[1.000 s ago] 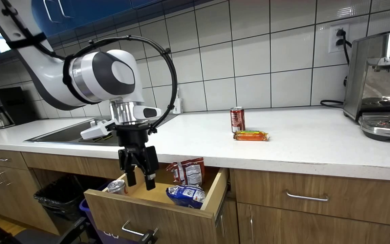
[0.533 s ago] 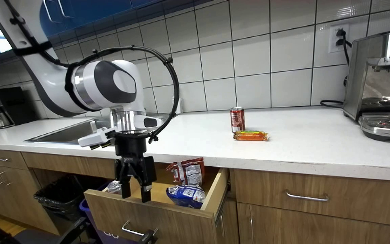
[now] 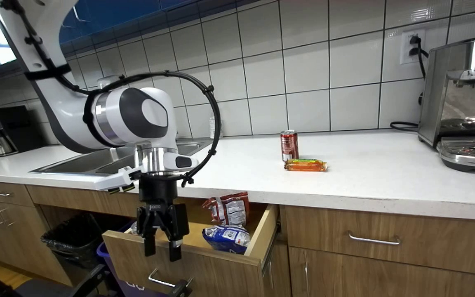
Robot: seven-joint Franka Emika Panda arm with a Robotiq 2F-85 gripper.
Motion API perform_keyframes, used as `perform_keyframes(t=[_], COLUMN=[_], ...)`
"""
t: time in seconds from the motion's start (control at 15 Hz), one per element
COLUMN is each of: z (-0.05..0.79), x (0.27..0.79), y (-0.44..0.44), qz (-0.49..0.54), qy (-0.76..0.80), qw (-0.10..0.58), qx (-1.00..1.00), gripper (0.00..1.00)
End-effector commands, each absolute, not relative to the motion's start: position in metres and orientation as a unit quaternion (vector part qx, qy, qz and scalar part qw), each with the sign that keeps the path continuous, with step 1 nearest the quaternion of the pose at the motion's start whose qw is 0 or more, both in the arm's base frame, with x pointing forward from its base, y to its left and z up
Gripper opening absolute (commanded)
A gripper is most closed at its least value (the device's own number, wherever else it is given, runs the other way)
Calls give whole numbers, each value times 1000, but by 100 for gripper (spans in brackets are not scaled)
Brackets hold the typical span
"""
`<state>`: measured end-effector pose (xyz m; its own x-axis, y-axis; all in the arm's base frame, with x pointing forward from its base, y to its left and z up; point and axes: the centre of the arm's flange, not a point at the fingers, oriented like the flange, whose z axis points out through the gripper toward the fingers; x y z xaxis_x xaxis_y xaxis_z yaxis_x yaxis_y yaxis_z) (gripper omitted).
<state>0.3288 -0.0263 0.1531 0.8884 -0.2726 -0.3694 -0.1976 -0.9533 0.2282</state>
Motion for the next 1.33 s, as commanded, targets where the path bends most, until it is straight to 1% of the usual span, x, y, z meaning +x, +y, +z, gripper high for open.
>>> perform_keyframes(t=[0.0,0.8,1.27], z=[144,129,127], x=[336,368,386], y=[-26,-27,-31], qz=[-203,-160,-141], qy=[-111,-102,-114], qw=[105,136,140], qx=[967,972,973], gripper=[100,100,100])
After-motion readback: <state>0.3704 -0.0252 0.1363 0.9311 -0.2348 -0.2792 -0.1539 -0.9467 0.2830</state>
